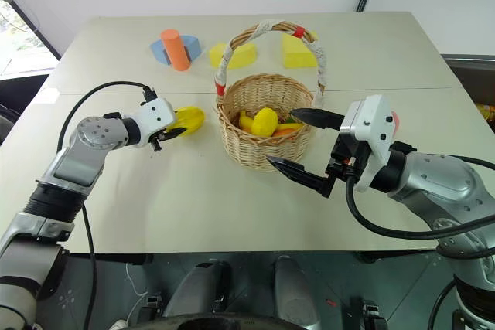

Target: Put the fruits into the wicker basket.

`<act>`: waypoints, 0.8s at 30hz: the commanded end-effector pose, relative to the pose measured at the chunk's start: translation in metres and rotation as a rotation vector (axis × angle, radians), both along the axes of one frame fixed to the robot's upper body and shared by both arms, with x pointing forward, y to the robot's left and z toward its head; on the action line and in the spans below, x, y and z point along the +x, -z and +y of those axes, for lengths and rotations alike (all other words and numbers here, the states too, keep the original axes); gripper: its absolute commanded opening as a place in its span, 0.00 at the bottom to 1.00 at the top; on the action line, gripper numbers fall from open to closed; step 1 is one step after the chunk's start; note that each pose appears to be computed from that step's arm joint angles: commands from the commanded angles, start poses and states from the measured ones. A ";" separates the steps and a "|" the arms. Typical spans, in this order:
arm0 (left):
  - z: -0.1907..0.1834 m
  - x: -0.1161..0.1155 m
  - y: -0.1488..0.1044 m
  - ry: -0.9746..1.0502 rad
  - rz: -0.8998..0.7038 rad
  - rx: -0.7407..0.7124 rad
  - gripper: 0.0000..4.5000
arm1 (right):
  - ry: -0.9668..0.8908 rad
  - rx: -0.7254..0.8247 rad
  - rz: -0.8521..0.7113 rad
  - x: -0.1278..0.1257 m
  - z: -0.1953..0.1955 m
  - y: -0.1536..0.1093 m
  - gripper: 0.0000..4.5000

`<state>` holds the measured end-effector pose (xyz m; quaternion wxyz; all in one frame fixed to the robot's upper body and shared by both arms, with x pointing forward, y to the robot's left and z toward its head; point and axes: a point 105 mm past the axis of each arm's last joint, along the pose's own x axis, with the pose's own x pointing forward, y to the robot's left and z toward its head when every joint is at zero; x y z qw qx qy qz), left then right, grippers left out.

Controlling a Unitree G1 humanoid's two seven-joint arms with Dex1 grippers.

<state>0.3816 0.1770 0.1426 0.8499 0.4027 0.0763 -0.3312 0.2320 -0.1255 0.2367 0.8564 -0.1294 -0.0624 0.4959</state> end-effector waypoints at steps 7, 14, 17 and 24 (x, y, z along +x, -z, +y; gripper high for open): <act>0.022 -0.053 -0.108 0.090 -0.096 -0.545 0.32 | 0.059 -0.017 -0.058 0.001 -0.019 -0.011 1.00; -0.071 -0.106 -0.111 0.471 0.090 -0.475 0.32 | 0.130 -0.015 -0.072 0.014 -0.043 -0.016 1.00; -0.106 -0.100 -0.107 0.517 0.069 -0.453 0.32 | 0.156 -0.024 -0.073 0.018 -0.050 -0.015 1.00; -0.153 -0.052 -0.103 0.440 -0.051 -0.453 0.32 | 0.225 -0.013 -0.056 0.016 -0.061 -0.005 1.00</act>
